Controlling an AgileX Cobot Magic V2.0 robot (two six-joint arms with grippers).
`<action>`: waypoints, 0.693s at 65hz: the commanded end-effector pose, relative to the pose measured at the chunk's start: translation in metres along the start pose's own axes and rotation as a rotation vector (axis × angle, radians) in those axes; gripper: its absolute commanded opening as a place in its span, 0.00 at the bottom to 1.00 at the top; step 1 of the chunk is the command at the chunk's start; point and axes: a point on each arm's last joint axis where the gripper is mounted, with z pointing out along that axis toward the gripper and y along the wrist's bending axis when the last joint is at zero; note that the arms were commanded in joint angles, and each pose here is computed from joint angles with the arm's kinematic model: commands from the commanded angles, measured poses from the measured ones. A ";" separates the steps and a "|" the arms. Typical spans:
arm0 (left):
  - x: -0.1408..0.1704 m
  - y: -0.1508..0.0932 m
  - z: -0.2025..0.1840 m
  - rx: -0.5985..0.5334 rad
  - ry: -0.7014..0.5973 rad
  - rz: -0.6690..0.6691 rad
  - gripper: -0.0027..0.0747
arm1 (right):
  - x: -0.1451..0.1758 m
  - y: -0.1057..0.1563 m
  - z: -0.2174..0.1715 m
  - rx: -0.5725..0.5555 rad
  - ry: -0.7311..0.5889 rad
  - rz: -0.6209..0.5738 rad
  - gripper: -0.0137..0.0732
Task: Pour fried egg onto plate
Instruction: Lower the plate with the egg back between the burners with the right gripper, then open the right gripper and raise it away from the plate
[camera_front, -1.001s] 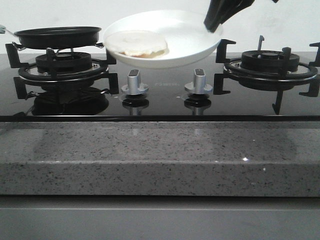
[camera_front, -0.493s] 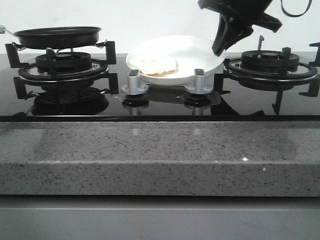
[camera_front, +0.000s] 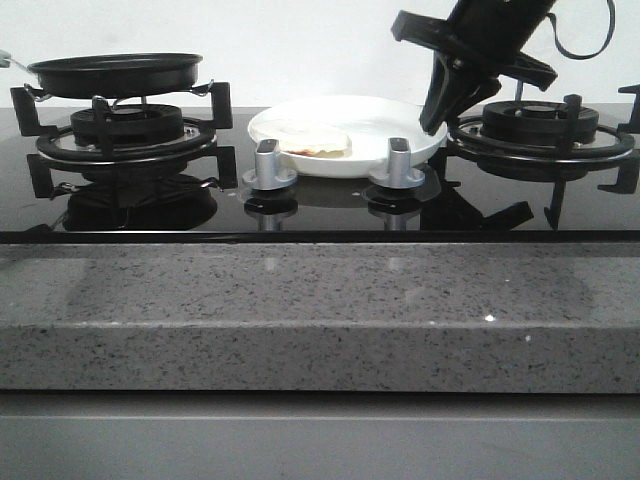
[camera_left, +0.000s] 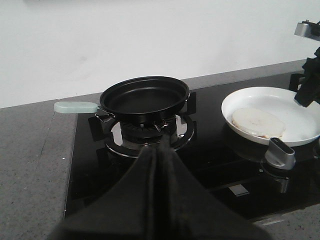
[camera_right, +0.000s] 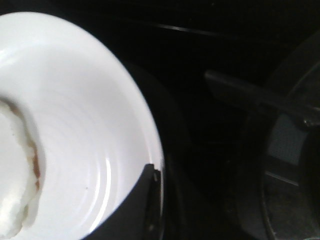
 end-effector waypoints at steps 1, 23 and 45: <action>-0.016 0.002 -0.002 -0.019 -0.108 -0.015 0.01 | -0.013 0.013 -0.035 -0.032 -0.110 -0.015 0.35; -0.016 0.002 -0.002 -0.019 -0.108 -0.015 0.01 | -0.024 0.021 -0.056 -0.042 -0.156 -0.041 0.39; -0.016 0.002 -0.002 -0.019 -0.108 -0.015 0.01 | -0.028 0.032 -0.080 -0.064 -0.122 -0.082 0.07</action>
